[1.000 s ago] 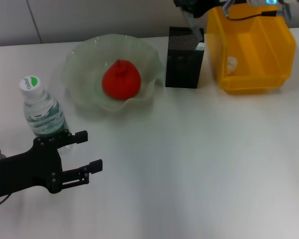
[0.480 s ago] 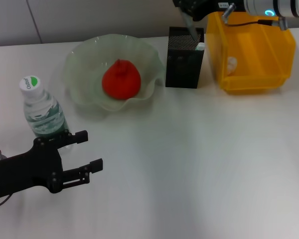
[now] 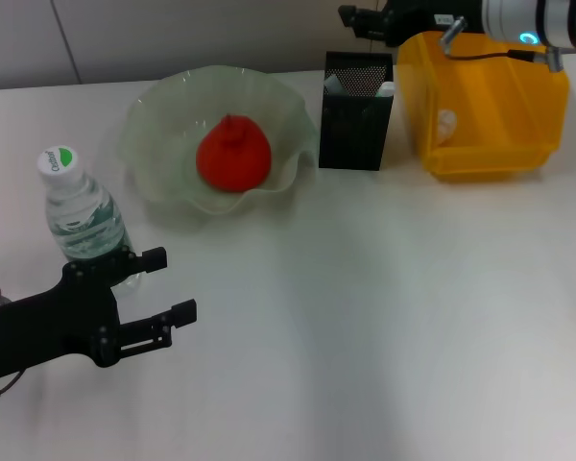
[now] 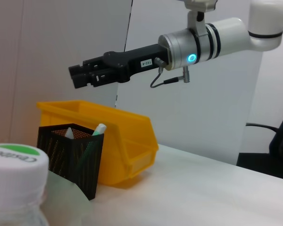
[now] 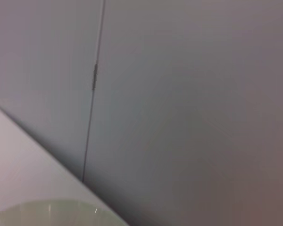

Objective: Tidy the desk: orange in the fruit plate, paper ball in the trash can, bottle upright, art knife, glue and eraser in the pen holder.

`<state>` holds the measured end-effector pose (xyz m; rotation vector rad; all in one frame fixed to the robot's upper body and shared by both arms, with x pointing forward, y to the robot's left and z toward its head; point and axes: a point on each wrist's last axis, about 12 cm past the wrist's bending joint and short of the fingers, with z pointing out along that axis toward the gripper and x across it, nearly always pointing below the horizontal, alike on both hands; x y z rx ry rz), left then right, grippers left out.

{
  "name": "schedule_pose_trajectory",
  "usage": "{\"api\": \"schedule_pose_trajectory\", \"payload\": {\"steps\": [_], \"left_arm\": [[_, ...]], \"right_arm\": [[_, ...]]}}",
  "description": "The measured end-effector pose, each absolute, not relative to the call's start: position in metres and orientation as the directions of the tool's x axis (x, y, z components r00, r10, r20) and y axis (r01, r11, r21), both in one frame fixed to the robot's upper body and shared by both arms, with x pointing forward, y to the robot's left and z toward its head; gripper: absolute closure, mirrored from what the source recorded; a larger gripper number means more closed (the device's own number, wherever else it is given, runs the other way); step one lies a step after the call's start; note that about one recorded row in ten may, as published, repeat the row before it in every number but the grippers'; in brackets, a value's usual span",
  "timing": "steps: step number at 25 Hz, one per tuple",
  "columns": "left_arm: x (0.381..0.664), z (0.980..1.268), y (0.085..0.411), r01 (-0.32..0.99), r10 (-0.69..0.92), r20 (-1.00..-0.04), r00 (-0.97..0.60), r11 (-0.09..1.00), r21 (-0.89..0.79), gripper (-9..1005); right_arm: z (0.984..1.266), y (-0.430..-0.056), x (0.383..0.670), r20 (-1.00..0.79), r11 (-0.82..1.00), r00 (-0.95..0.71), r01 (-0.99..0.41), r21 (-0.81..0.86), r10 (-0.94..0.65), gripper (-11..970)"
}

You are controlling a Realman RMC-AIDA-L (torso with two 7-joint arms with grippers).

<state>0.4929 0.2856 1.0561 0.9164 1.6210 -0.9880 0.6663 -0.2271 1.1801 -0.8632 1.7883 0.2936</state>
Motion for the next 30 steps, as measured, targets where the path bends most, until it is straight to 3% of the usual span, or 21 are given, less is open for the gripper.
{"api": "schedule_pose_trajectory", "payload": {"steps": [6, 9, 10, 12, 13, 23, 25, 30], "left_arm": [[0.492, 1.056, 0.287, 0.904, 0.095, -0.968, -0.232, 0.389, -0.179, 195], [0.494, 1.057, 0.288, 0.900, 0.083, -0.969, -0.231, 0.397, -0.181, 195], [0.494, 1.058, 0.289, 0.889, 0.051, -0.971, -0.234, 0.417, -0.192, 195], [0.493, 1.058, 0.289, 0.883, 0.034, -0.971, -0.237, 0.425, -0.201, 195], [0.492, 1.057, 0.290, 0.862, -0.022, -0.970, -0.242, 0.454, -0.225, 195], [0.503, 1.050, 0.278, 0.832, -0.046, -0.958, -0.282, 0.485, -0.268, 195], [0.503, 1.054, 0.273, 0.871, -0.008, -0.960, -0.279, 0.419, -0.257, 195], [0.504, 1.070, 0.268, 0.929, 0.051, -0.960, -0.275, 0.272, -0.251, 195]], "right_arm": [[1.189, -0.258, 0.643, -0.957, 0.741, -0.154, -0.666, -0.083, -0.246, 364], [1.193, -0.290, 0.611, -0.986, 0.737, -0.141, -0.675, 0.033, -0.085, 290], [1.191, -0.315, 0.586, -0.991, 0.729, -0.127, -0.674, 0.116, 0.041, 265], [1.187, -0.327, 0.574, -0.988, 0.725, -0.121, -0.673, 0.149, 0.091, 265], [1.177, -0.348, 0.547, -0.979, 0.713, -0.114, -0.672, 0.201, 0.168, 265], [1.113, -0.379, 0.465, -0.957, 0.705, -0.250, -0.652, 0.278, 0.146, 266], [1.106, -0.379, 0.445, -0.958, 0.650, -0.269, -0.712, 0.266, 0.098, 266], [1.103, -0.376, 0.428, -0.933, 0.508, -0.356, -0.814, 0.283, -0.052, 266]]}}
